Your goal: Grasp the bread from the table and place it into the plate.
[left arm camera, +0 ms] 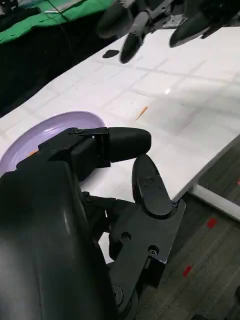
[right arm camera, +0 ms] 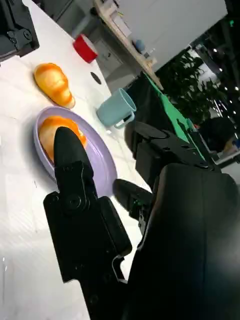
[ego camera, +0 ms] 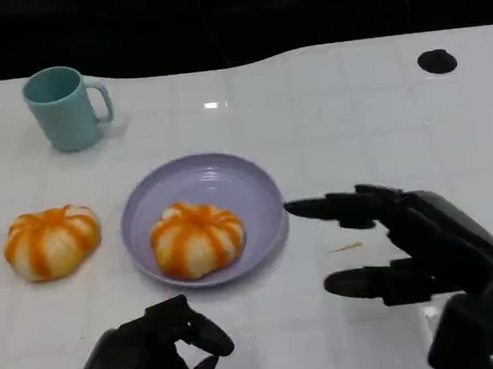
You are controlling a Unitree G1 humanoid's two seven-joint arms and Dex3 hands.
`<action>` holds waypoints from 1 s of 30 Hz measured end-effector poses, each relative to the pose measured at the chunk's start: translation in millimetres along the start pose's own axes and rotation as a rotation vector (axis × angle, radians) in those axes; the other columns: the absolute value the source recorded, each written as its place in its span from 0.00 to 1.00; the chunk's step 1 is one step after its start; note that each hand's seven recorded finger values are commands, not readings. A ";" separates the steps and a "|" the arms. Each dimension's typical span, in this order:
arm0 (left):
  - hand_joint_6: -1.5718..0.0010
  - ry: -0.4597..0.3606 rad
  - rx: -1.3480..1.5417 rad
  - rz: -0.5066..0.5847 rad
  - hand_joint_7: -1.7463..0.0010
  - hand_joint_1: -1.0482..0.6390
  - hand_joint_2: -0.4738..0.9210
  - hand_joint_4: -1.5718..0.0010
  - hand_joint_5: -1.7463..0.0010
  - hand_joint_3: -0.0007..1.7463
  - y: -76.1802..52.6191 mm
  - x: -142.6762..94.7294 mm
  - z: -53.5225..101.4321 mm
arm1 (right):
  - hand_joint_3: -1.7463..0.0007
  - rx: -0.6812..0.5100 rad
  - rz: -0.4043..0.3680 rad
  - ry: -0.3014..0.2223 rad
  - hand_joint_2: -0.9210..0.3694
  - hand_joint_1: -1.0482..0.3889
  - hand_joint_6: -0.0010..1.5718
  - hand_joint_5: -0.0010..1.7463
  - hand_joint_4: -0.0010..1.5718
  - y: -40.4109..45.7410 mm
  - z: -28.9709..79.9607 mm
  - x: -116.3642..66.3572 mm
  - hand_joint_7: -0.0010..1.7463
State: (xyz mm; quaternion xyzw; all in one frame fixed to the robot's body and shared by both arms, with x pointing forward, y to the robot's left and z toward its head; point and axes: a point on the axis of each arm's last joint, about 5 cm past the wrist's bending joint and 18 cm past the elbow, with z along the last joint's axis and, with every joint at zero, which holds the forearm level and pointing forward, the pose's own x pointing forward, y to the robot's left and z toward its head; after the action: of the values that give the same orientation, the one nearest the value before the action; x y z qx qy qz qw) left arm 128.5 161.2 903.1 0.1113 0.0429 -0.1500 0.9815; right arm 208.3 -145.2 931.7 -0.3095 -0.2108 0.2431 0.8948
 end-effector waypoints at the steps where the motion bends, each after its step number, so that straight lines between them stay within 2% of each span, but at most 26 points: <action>1: 0.60 0.001 0.001 0.000 0.27 0.50 0.89 0.59 0.00 0.42 0.1 -0.1 -0.1 | 0.94 0.009 -0.014 0.006 0.03 0.52 0.49 0.67 0.37 -0.7 -0.6 -4.0 0.23; 2: 0.60 0.000 0.001 -0.001 0.28 0.50 0.89 0.60 0.00 0.42 0.1 0.0 0.0 | 0.91 0.025 -0.030 0.015 0.06 0.55 0.49 0.70 0.38 -0.9 -1.4 -8.3 0.30; 3: 0.60 0.000 0.002 -0.001 0.28 0.49 0.89 0.60 0.00 0.42 0.1 0.0 0.0 | 0.83 0.037 -0.046 0.024 0.12 0.57 0.46 0.73 0.39 -1.0 -2.6 -12.8 0.38; 4: 0.60 0.000 0.002 -0.001 0.28 0.50 0.89 0.60 0.00 0.42 0.1 0.0 0.0 | 0.65 0.043 -0.061 0.033 0.24 0.60 0.45 0.77 0.41 -1.1 -4.2 -17.0 0.47; 6: 0.60 0.001 0.002 -0.001 0.28 0.49 0.89 0.60 0.00 0.41 0.2 -0.1 -0.1 | 0.45 0.049 -0.086 0.043 0.38 0.66 0.46 0.82 0.44 -1.5 -6.2 -23.4 0.57; 8: 0.60 0.001 0.002 -0.001 0.28 0.49 0.90 0.59 0.00 0.41 0.2 -0.1 -0.1 | 0.34 0.046 -0.112 0.044 0.44 0.69 0.49 0.86 0.47 -2.7 -7.6 -28.8 0.62; 10: 0.60 0.001 0.003 -0.001 0.28 0.49 0.90 0.59 0.00 0.41 0.2 -0.1 0.0 | 0.28 0.039 -0.137 0.056 0.46 0.73 0.52 0.92 0.49 -4.0 -7.7 -34.0 0.65; 13: 0.60 0.004 0.002 -0.001 0.28 0.49 0.90 0.60 0.00 0.41 0.3 -0.1 -0.1 | 0.22 0.010 -0.148 0.076 0.49 0.75 0.54 0.99 0.53 -5.9 -6.1 -41.9 0.68; 22: 0.59 0.011 0.002 0.002 0.28 0.49 0.90 0.59 0.00 0.40 1.4 -0.2 0.1 | 0.18 -0.114 -0.111 0.173 0.55 0.73 0.60 1.00 0.60 -10.1 -0.6 -65.6 0.70; 26: 0.59 0.010 -0.006 0.001 0.29 0.48 0.90 0.59 0.00 0.40 2.3 -0.4 0.1 | 0.18 -0.136 -0.123 0.212 0.57 0.73 0.60 1.00 0.60 -5.3 -3.1 -72.5 0.72; 30: 0.59 0.008 -0.009 0.000 0.29 0.49 0.90 0.59 0.00 0.39 3.0 -0.3 0.2 | 0.17 -0.135 -0.161 0.229 0.57 0.72 0.60 1.00 0.61 -0.1 -8.9 -76.3 0.74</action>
State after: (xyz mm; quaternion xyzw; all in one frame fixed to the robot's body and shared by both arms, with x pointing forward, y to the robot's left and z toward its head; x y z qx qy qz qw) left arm 129.1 164.0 904.0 0.1076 0.0473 -0.1495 0.9818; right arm 152.6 -192.4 908.0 -0.3767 -0.1476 0.1190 0.9067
